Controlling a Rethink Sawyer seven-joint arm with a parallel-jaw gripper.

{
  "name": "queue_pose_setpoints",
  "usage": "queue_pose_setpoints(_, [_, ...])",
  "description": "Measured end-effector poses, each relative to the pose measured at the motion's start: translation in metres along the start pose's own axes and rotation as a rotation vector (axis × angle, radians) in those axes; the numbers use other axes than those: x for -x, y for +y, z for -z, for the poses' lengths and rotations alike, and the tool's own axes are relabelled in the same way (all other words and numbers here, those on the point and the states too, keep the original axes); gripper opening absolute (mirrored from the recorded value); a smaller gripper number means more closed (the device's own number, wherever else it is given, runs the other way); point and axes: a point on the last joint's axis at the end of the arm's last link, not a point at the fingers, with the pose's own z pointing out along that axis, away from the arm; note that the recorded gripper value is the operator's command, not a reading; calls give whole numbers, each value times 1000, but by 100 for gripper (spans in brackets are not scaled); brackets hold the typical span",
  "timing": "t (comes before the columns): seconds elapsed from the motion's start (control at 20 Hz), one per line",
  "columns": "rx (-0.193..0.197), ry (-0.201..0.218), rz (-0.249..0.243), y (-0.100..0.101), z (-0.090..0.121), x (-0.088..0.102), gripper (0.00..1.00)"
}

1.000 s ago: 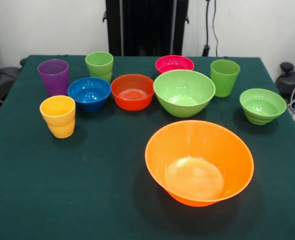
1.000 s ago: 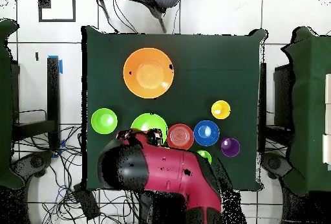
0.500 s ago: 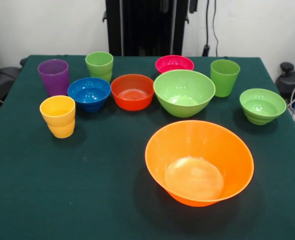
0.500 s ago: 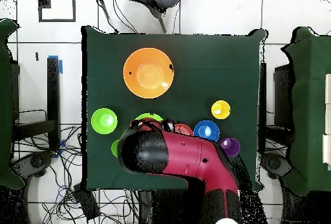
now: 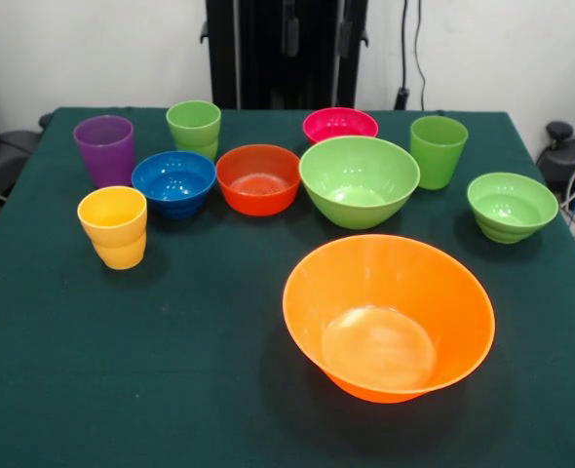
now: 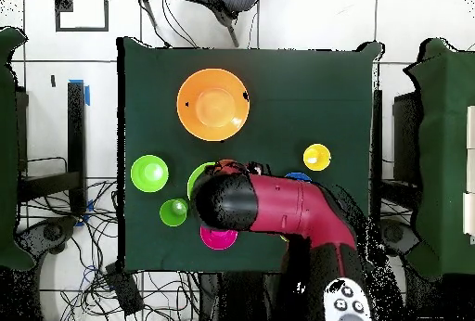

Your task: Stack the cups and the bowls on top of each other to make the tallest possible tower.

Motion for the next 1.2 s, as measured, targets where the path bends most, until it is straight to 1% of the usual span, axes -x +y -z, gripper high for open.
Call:
queue_pose_setpoints(0.3, [14, 0, 19, -9, -20, 17, 100])
queue_pose_setpoints(0.45, [33, -6, 30, -7, -28, 27, 100])
queue_pose_setpoints(0.65, [54, -11, 39, -2, -33, 35, 100])
queue_pose_setpoints(1.05, [85, -9, 60, 4, -45, 40, 100])
queue_pose_setpoints(1.2, [86, -7, 69, 2, -49, 41, 100])
